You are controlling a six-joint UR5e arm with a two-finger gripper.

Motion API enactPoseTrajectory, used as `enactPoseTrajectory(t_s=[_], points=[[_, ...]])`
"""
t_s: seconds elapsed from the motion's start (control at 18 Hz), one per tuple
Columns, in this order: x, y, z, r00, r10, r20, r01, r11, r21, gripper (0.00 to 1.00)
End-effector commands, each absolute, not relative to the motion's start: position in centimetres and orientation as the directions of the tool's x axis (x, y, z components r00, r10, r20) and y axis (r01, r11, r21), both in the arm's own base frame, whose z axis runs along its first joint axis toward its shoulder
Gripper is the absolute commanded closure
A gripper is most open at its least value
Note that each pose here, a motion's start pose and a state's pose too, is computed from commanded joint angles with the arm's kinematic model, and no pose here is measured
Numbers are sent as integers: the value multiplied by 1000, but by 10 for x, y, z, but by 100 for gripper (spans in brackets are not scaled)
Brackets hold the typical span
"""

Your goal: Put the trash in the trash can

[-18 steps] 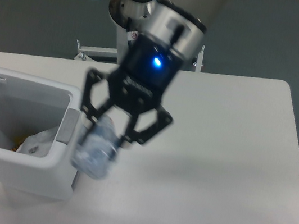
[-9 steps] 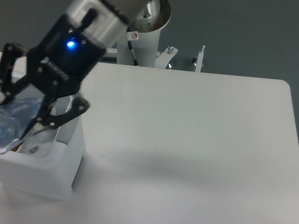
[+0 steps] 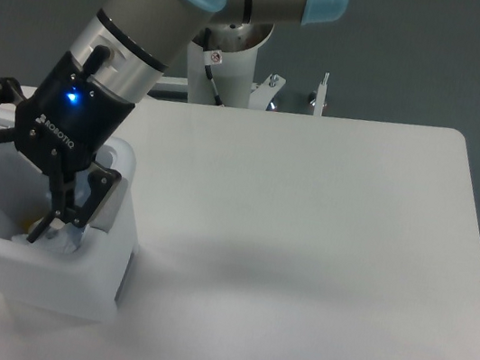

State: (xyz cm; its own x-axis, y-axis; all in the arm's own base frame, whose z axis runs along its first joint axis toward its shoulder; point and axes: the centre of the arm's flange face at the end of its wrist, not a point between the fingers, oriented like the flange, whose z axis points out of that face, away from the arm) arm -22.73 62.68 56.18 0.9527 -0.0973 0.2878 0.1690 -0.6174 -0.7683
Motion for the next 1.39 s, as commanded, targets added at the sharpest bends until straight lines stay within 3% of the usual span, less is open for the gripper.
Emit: enactPoseTrajectory(t_s=[0.28, 0.5, 0.72, 1.0, 1.22, 1.39], points=[[-348, 607, 500, 942, 71, 327, 295, -636, -713, 0], [-427, 567, 472, 964, 147, 222, 263, -655, -709, 0], [-497, 514, 434, 948, 265, 174, 312, -683, -661, 0], [-524, 465, 389, 975, 223, 7, 187, -800, -570, 0], [-532, 451, 380, 980, 199, -3, 169, -839, -517, 0], [-540, 424, 362, 993, 87, -78, 58, -945, -321, 0]])
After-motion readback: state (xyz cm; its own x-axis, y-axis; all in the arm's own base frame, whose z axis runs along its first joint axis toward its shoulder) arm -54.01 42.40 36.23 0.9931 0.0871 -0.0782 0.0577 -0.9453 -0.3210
